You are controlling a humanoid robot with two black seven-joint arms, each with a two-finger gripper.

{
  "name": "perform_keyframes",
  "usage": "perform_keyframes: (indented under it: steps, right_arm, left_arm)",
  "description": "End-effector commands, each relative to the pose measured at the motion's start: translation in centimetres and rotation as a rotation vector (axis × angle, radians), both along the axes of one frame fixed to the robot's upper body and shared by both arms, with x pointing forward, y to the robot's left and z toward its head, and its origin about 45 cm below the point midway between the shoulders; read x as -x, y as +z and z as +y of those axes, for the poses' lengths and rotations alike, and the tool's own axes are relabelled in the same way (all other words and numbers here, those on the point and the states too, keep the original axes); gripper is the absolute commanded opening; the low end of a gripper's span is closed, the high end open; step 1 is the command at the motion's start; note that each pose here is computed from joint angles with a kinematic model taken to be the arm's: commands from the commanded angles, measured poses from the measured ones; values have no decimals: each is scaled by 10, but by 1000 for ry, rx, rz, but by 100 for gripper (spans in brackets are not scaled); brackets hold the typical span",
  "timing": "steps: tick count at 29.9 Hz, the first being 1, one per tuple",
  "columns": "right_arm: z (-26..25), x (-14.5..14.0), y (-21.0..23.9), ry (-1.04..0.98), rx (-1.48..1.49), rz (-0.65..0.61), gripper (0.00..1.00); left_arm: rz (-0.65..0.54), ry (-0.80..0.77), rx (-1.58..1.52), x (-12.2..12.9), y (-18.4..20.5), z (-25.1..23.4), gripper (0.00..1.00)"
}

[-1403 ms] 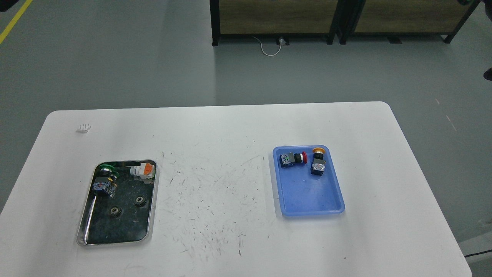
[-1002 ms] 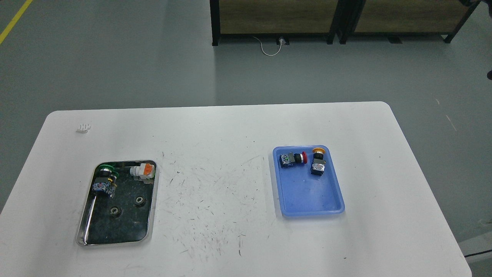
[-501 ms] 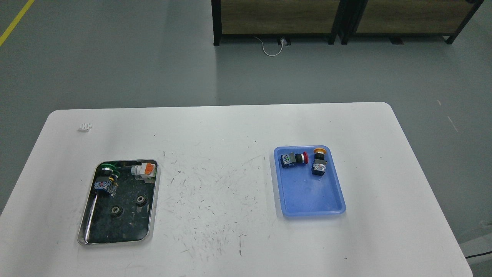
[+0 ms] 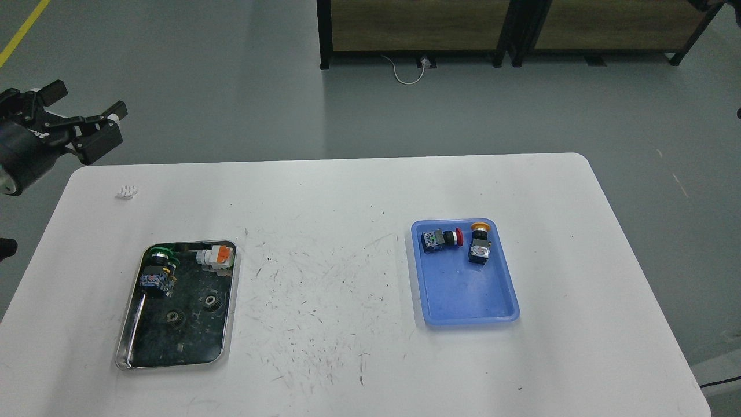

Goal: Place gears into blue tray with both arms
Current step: 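Reach the left gripper down into the dark metal tray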

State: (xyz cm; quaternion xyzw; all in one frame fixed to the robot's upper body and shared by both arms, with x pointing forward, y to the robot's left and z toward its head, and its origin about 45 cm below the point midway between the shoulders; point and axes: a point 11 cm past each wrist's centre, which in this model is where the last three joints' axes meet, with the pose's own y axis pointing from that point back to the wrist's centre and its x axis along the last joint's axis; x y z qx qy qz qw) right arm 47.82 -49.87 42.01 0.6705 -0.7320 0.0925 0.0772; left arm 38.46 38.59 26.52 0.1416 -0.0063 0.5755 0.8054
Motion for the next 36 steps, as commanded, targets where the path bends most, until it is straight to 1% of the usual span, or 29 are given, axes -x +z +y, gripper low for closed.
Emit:
perform_keyframes:
  steps: [1,10,14,21,26,31,36]
  right_arm:
    - [3,-1,-1,8,35,7,100]
    - [19,-9,-8,37,27,14,100]
    - [24,-12,-12,45,34,23,100]
    - [33,-17,-19,56,47,37,100]
    - [36,-19,-23,58,46,46,100]
    - [39,-21,-30,62,64,65,100]
    - [47,-24,-33,73,64,71,100]
  left_arm:
    - [14,-68,-33,17,-19,-13,99]
    - [50,-118,-84,36,-43,-17,99]
    - [74,-139,-110,48,-58,-17,99]
    - [121,-201,-128,75,-98,-32,99]
    - [196,-186,-138,97,-142,-37,99]
    - [207,-187,-103,116,-159,-40,99]
    - [258,-156,-96,130,-178,-33,99]
